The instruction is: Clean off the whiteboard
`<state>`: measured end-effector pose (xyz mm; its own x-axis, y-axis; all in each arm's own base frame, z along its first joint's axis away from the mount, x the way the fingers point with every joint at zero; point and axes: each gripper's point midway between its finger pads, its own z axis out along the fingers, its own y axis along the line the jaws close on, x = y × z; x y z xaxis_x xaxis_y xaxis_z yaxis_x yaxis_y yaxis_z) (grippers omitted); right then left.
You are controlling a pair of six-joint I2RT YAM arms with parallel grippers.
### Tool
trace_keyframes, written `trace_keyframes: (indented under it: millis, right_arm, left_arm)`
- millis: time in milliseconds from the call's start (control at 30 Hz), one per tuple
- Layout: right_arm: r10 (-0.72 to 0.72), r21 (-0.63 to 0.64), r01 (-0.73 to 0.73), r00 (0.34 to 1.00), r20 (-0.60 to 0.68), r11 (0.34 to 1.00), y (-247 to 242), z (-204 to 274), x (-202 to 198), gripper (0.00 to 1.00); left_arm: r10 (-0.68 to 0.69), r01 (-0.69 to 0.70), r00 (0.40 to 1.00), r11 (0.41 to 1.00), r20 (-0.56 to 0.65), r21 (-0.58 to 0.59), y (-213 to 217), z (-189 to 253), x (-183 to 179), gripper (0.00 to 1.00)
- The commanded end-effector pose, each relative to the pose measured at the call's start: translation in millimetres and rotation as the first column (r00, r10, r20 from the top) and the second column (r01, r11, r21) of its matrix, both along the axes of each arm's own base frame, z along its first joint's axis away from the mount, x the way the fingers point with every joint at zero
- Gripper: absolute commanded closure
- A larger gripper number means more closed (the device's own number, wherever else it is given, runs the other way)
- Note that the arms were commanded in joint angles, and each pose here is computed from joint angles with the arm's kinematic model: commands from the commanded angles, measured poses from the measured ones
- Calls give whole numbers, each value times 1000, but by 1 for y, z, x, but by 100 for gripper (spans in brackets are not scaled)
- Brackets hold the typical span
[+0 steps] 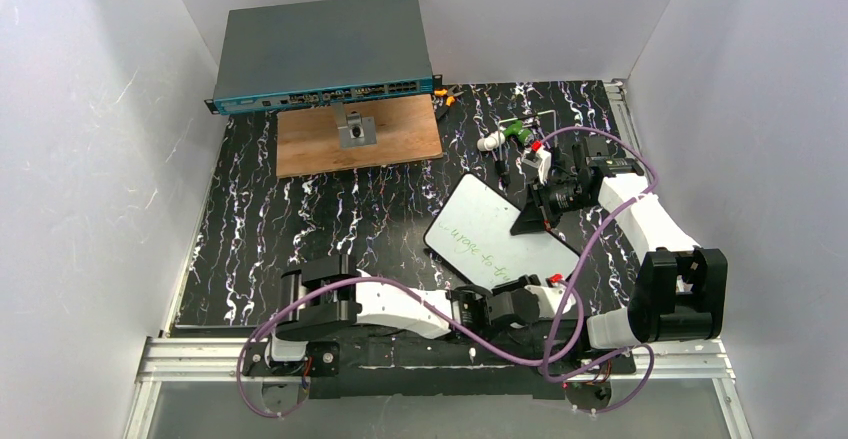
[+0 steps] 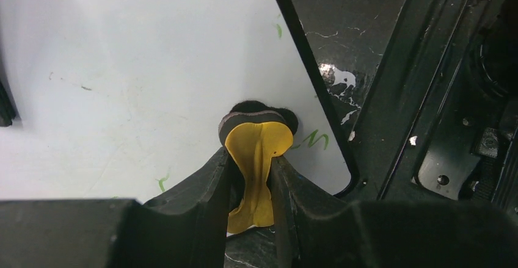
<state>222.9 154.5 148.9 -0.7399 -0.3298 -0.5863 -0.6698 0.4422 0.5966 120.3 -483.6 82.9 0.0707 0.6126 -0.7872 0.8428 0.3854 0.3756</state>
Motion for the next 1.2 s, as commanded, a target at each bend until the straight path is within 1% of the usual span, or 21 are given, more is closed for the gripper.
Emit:
trace_keyframes:
  millis: [0,67,200,333,467,633,767,867,1000,1067,1167]
  right_arm:
    - [32,45,-37,993,112,998,5,18,9,99]
    - [32,45,-37,993,113,998,5,18,9,99]
    - [33,46,-38,993,115,998,5,18,9,99]
    - [34,48,-39,993,116,998,5,19,8,99]
    - [34,49,-40,992,118,998,5,20,8,99]
    - [33,47,-39,993,116,998,5,19,8,99]
    - [34,48,-40,993,117,998,5,20,9,99]
    - [33,47,-38,993,115,998,5,19,9,99]
    - [33,46,-38,993,113,998,5,18,9,99]
    - [33,45,-38,993,113,998,5,18,9,99]
    - [32,46,-38,993,113,998,5,18,9,99]
  left_arm:
    - [-26,26,1000,999,17,-20,-15,10,-5,100]
    - [1,-1,999,1000,34,-12,-12,10,0,100]
    - [120,-120,987,993,111,-4,6,15,23,100]
    - [223,-223,966,975,128,-9,30,17,47,100]
    - [279,-279,951,960,137,-17,48,18,62,100]
    - [306,-304,944,952,126,-32,58,21,70,100]
    - [250,-243,964,967,88,-78,46,29,61,100]
    - [155,-146,985,983,78,-109,25,37,42,100]
    - [34,-23,995,993,93,-115,-8,42,13,100]
    - [15,-3,994,995,111,-102,-19,44,7,100]
    - [51,-37,988,995,148,-92,-27,51,12,100]
